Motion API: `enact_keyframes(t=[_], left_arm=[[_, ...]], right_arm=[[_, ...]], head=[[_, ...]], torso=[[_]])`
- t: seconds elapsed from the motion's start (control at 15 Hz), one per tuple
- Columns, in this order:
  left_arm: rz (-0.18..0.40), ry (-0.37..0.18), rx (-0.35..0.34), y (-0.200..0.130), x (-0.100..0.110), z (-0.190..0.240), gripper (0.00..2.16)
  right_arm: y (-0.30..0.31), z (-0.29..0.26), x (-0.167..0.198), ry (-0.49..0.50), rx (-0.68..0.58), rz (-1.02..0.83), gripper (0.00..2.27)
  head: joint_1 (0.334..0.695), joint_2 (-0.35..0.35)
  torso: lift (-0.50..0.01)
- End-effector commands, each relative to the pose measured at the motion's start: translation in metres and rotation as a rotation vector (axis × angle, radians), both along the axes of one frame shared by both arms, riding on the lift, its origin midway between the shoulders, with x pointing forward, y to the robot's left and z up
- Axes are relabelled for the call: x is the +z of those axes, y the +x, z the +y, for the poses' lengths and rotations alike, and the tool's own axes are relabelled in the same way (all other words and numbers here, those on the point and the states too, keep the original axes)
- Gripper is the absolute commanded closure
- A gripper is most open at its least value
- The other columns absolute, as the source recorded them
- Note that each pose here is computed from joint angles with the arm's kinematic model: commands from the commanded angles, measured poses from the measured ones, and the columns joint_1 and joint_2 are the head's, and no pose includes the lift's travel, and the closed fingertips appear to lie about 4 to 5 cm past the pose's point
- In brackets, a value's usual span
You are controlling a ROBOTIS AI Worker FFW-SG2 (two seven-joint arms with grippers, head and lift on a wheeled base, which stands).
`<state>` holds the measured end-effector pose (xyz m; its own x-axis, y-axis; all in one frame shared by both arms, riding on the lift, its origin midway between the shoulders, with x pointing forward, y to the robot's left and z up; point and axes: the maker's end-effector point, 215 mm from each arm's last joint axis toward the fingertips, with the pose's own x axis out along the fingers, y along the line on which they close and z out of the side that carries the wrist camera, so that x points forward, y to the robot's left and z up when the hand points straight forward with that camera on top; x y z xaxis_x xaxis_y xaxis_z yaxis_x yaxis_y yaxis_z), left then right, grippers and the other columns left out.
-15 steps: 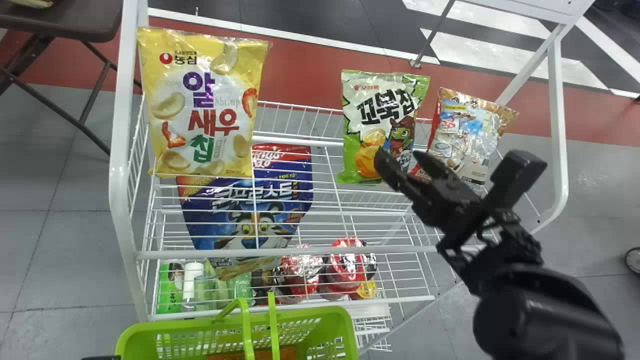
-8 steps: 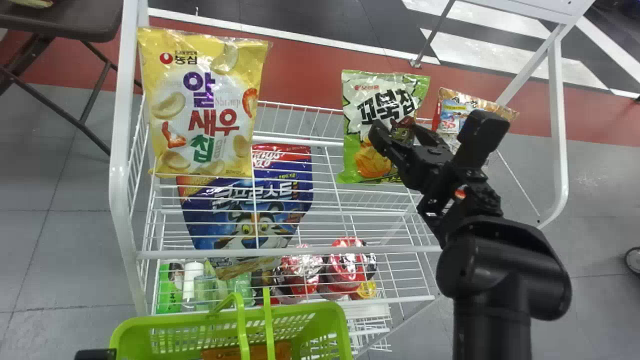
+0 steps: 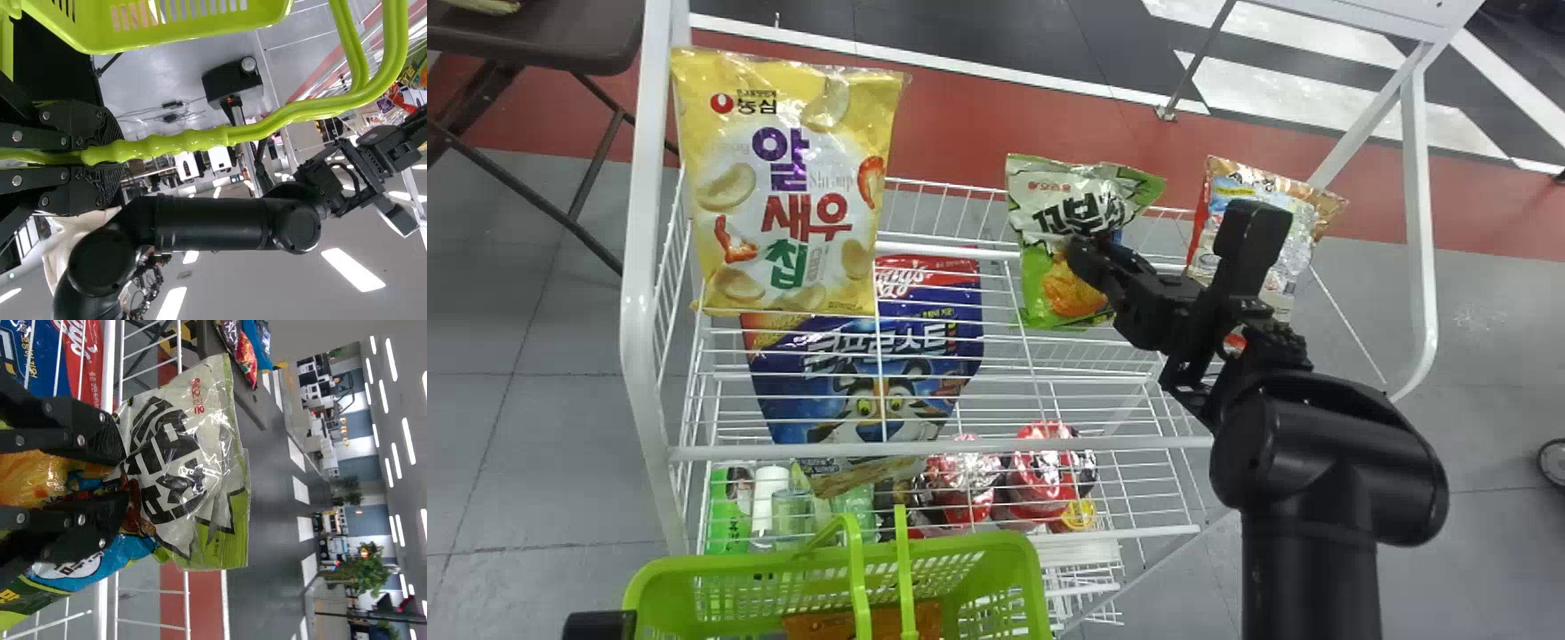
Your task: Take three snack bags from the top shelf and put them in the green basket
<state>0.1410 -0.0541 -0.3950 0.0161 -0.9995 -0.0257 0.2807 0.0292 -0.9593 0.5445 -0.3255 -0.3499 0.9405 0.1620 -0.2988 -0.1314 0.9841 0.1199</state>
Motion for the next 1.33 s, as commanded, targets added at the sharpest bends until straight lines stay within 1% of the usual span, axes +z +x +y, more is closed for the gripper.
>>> enact_keyframes(t=[0.0,0.07,0.13,0.27,0.33,0.4,0.53,0.67,0.8,0.93,1.07,1.2,1.27], left_arm=[[-0.003,0.000,-0.002,0.000,0.000,-0.001,1.22],[-0.004,0.004,-0.005,0.001,0.000,-0.001,1.22],[-0.006,0.004,-0.006,0.001,0.000,-0.002,1.22],[-0.007,0.006,-0.006,0.001,0.000,-0.001,1.22],[-0.009,0.004,-0.007,0.001,0.001,-0.001,1.22],[-0.012,0.002,-0.006,0.002,0.002,-0.001,1.22],[-0.014,0.001,-0.004,0.003,0.003,0.000,1.22],[-0.012,-0.001,-0.002,0.003,0.004,0.001,1.22],[-0.014,-0.004,-0.001,0.001,0.005,0.000,1.22],[-0.011,-0.010,0.002,-0.001,0.006,-0.002,1.22],[-0.013,-0.011,0.008,-0.003,0.006,-0.004,1.22],[-0.022,-0.017,0.022,-0.003,0.006,-0.005,1.22],[-0.024,-0.017,0.026,-0.004,0.007,-0.005,1.22]], right_arm=[[-0.015,-0.003,0.015,-0.014,-0.011,-0.035,2.24],[-0.024,-0.007,0.025,-0.020,-0.020,-0.050,2.24],[-0.036,-0.008,0.027,-0.005,-0.027,-0.039,2.24],[-0.079,-0.002,0.026,0.026,-0.014,0.058,2.24],[-0.100,0.003,0.032,0.033,-0.004,0.081,2.24],[-0.129,0.011,0.030,0.067,0.009,0.139,2.24],[-0.189,0.035,0.023,0.172,0.062,0.257,2.24],[-0.232,0.054,0.013,0.232,0.121,0.369,2.24],[-0.276,0.076,0.002,0.349,0.181,0.509,2.24],[-0.300,0.093,0.007,0.418,0.252,0.528,2.24],[-0.305,0.098,0.011,0.451,0.282,0.526,2.24],[-0.311,0.107,-0.006,0.500,0.292,0.571,2.24],[-0.317,0.115,-0.023,0.528,0.295,0.616,2.24]], head=[[0.695,-0.350],[0.695,-0.350],[0.695,-0.350],[0.695,-0.350],[0.695,-0.350],[0.695,-0.350],[0.695,-0.350],[0.695,-0.350],[0.695,-0.350],[0.695,-0.350],[0.695,-0.350],[0.695,-0.350],[0.695,-0.350]], torso=[[-0.044],[-0.044],[-0.044],[-0.044],[-0.044],[-0.044],[-0.044],[-0.044],[-0.044],[-0.044],[-0.044],[-0.044],[-0.044]])
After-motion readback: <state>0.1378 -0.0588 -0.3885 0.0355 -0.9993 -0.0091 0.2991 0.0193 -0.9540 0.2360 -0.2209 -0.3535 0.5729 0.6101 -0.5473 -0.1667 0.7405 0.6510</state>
